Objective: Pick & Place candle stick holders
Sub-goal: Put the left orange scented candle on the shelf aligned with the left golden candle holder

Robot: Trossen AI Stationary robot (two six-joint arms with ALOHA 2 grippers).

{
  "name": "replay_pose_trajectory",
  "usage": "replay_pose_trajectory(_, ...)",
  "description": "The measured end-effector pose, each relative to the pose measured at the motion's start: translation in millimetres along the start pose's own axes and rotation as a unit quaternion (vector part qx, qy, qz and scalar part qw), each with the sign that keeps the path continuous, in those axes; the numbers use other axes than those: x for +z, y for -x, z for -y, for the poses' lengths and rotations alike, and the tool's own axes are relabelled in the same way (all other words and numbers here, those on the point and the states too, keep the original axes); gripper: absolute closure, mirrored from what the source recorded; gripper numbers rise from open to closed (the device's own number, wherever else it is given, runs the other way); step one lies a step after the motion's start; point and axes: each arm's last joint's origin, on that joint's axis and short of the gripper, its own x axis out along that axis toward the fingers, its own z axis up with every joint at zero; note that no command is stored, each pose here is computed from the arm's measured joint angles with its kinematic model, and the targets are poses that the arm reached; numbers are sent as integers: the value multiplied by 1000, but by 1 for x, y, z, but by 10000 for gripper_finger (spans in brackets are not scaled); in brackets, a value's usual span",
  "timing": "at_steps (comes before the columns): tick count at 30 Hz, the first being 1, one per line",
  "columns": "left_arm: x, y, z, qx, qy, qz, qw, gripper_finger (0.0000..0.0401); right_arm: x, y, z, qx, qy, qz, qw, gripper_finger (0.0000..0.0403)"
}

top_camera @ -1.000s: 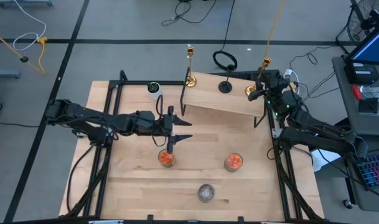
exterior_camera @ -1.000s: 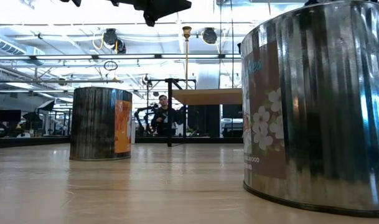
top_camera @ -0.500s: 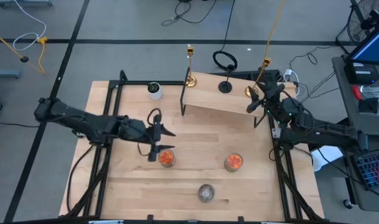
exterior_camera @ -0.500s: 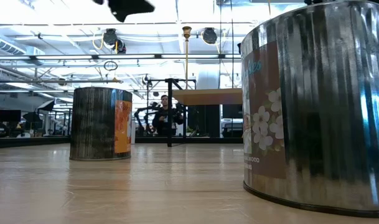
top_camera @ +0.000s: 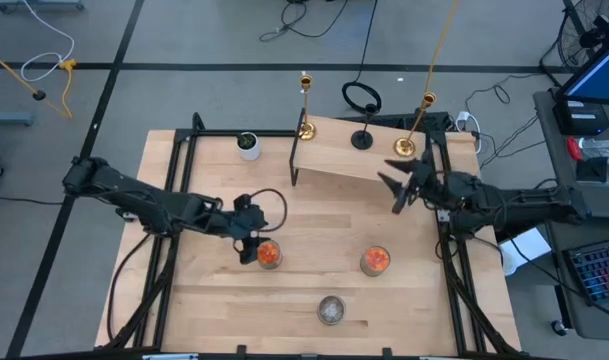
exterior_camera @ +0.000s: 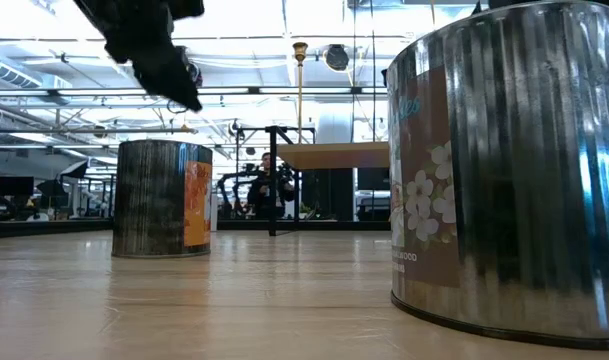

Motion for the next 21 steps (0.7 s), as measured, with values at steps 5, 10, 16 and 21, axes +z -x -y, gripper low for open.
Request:
replay_pose_trajectory(5,-5,-20,3,5,5,-32,999,185,-3,-4,-14,55,8,-9,998,221)
replay_pose_trajectory(10,-8,-33,0,4,30,-59,998,185,-8,-10,-23,68,17,-22,997,222)
replay_pose_trajectory(16,-9,-36,-3,6,38,-74,997,185,-15,-16,-29,74,29,-42,996,222)
replay_pose_trajectory(21,-11,-36,-4,11,47,-83,995,185,-21,-20,-38,88,41,-59,994,222)
